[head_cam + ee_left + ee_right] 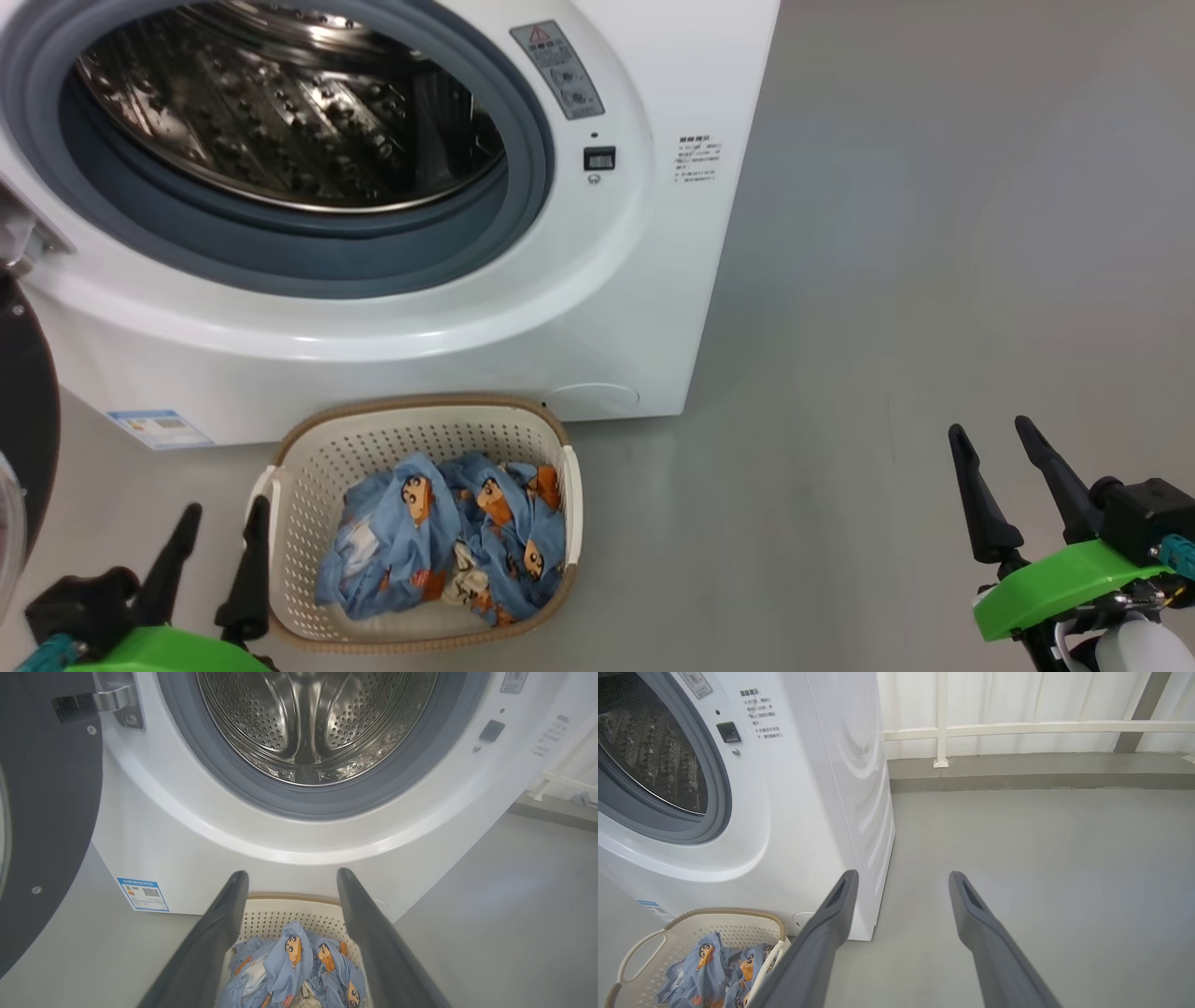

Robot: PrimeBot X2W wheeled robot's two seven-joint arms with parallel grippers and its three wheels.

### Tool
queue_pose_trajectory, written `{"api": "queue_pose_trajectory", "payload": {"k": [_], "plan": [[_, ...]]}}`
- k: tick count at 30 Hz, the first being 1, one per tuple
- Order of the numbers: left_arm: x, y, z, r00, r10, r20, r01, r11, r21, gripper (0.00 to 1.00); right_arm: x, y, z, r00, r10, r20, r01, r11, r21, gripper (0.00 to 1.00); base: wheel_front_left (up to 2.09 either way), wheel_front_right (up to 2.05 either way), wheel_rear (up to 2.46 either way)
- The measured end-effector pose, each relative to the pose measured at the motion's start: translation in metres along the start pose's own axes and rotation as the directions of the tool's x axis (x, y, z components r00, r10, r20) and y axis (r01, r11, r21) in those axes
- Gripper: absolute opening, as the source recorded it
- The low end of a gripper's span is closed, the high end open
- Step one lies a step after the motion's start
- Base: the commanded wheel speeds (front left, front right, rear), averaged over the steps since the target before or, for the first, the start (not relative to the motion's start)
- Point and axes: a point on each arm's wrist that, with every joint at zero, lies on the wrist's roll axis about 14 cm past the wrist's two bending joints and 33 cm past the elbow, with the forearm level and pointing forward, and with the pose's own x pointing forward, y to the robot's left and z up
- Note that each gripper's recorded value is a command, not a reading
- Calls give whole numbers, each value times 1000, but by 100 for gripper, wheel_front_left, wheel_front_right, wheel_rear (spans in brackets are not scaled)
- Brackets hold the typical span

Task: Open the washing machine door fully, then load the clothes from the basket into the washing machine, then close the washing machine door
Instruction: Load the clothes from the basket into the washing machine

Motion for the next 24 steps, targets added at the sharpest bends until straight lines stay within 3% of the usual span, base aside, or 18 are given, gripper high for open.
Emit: {"api": "queue_pose_trajectory", "payload": {"k": [10,24], "plan": [[15,-7,-59,983,-33,-178,28,999,-30,100,26,15,-12,999,29,-18,-29,1000,9,100,0,0,0],[63,6,-130,923,-56,-380,41,998,-48,100,72,29,-50,996,43,-75,-43,999,11,100,0,0,0]]}}
